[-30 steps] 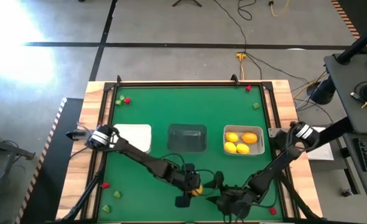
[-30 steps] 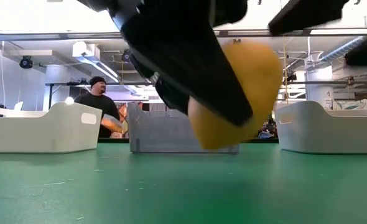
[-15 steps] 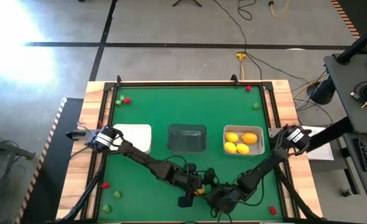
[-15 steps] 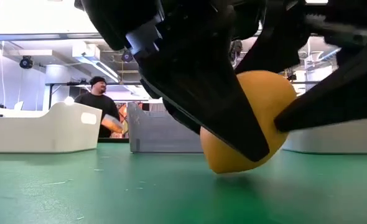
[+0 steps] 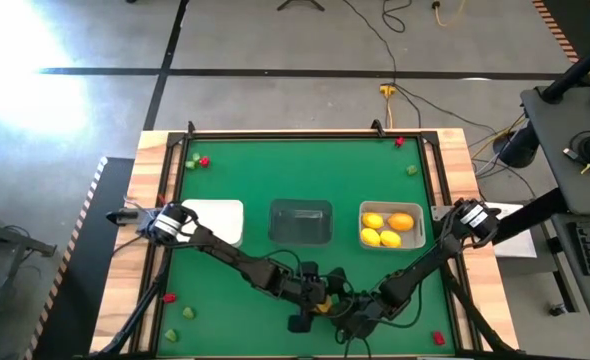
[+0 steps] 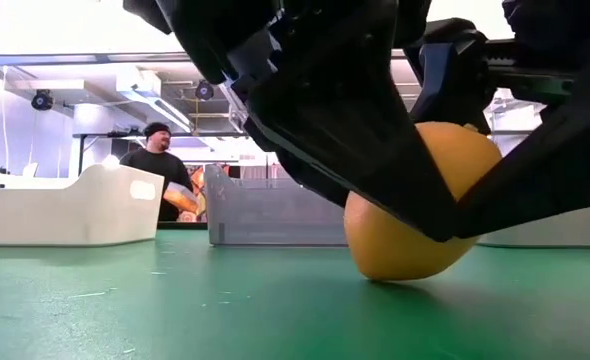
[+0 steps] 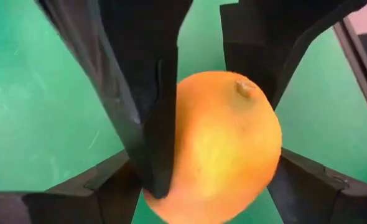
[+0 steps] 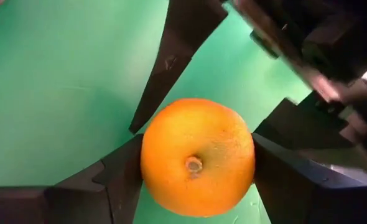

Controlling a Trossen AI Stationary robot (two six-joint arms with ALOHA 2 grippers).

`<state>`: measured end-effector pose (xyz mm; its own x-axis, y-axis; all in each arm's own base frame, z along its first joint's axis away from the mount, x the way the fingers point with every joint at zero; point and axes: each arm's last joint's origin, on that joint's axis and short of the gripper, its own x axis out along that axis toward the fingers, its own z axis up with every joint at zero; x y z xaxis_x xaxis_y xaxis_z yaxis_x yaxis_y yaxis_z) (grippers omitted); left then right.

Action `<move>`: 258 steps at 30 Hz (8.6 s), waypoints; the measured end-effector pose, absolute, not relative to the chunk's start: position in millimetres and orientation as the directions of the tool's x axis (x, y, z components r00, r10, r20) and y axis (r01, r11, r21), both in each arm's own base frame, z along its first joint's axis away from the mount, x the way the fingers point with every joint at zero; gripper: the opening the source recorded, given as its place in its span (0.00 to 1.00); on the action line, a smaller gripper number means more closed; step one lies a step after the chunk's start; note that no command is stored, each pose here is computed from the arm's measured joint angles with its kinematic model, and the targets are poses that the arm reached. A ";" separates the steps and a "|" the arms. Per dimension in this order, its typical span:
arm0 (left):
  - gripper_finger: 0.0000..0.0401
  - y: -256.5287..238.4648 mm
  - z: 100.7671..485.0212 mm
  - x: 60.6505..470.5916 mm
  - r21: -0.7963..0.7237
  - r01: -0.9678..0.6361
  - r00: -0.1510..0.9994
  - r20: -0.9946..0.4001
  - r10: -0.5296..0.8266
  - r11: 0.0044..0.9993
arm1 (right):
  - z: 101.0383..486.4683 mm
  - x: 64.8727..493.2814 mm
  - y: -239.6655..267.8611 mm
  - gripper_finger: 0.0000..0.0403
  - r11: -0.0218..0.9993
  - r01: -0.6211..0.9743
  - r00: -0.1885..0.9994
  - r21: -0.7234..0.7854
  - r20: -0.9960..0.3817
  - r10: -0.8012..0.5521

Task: Sort produce into baskets
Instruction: Put the yellow lemon into the gray bin, then put the red chili pepper into the black bin

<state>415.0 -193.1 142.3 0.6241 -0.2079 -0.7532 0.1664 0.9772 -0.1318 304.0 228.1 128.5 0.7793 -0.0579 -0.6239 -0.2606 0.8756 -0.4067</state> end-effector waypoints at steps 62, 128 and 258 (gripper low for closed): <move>0.67 -159.9 247.9 223.5 0.413 -0.602 0.698 -0.143 0.701 0.683 | 198.4 173.2 55.6 0.67 0.785 0.534 0.141 -0.313 -0.883 -0.448; 0.55 -129.7 260.7 366.1 0.436 0.107 0.983 -0.178 -0.031 0.893 | 140.9 214.6 234.2 0.37 0.819 0.569 -0.135 -0.071 -0.991 0.007; 0.55 -15.5 248.5 338.5 0.460 -0.544 0.837 0.348 0.421 0.701 | 104.9 168.8 251.0 0.36 0.732 0.681 -0.526 0.028 -0.677 0.515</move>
